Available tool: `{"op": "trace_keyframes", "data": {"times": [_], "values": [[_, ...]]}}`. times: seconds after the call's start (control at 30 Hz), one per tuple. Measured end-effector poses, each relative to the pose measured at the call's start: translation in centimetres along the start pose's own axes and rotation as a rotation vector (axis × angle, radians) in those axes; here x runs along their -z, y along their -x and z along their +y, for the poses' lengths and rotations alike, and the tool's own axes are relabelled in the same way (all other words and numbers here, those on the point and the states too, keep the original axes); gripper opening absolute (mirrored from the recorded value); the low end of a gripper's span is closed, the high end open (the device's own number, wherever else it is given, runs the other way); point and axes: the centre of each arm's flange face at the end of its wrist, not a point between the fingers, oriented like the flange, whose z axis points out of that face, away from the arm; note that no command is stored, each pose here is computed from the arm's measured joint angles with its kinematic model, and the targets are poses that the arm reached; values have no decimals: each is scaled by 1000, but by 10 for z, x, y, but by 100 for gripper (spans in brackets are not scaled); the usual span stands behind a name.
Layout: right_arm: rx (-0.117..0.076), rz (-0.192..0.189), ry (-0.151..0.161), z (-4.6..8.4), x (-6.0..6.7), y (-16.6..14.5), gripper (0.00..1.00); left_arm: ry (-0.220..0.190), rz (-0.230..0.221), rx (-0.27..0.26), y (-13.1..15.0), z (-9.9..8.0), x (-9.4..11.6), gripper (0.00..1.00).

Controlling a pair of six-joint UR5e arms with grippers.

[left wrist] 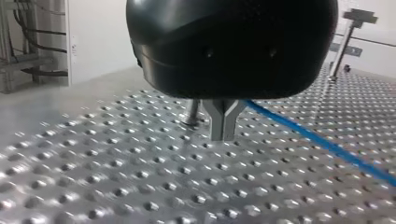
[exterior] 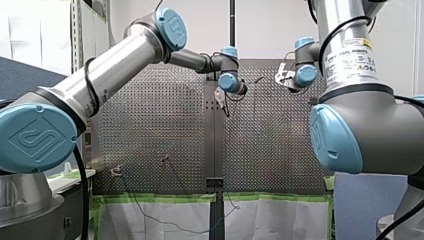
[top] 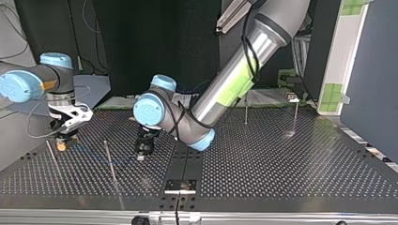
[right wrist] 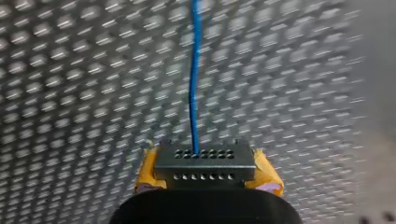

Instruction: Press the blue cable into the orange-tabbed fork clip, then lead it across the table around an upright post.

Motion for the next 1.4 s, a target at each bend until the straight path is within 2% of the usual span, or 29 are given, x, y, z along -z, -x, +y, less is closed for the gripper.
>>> {"op": "trace_keyframes", "data": {"times": [0.3,0.47,0.53,0.73,0.77,0.8,0.83,0.87,0.9,0.97,1.0,1.03,1.07,1.27,1.4], "values": [[12,-78,21,15,-7,50,0,1,7,-7,-8,-2,1,0],[11,-117,31,27,-8,88,0,5,7,-9,-8,-2,2,0],[14,-126,35,32,-9,100,0,8,7,-11,-8,-2,2,0],[41,-135,44,45,-18,132,0,8,7,-14,-9,-3,2,0],[43,-136,46,48,-20,137,0,8,7,-16,-9,-3,2,18],[44,-137,48,50,-21,141,0,7,7,-18,-9,-3,2,18],[45,-139,49,53,-23,146,0,7,7,-20,-9,-3,2,30],[45,-142,52,56,-24,152,0,6,7,-22,-9,-3,2,47],[44,-145,54,58,-25,157,0,7,7,-24,-9,-3,2,47],[43,-148,57,62,-27,166,0,10,7,-26,-9,-3,3,65],[43,-149,58,63,-28,169,0,13,7,-27,-9,-3,3,65],[43,-151,60,65,-29,173,0,17,7,-27,-9,-2,3,75],[42,-154,63,67,-30,179,0,22,8,-28,-9,-2,3,77],[37,-178,84,79,-33,207,0,53,17,-32,-10,2,5,77],[37,-193,98,86,-34,225,0,39,27,-32,-10,1,6,75]]}}
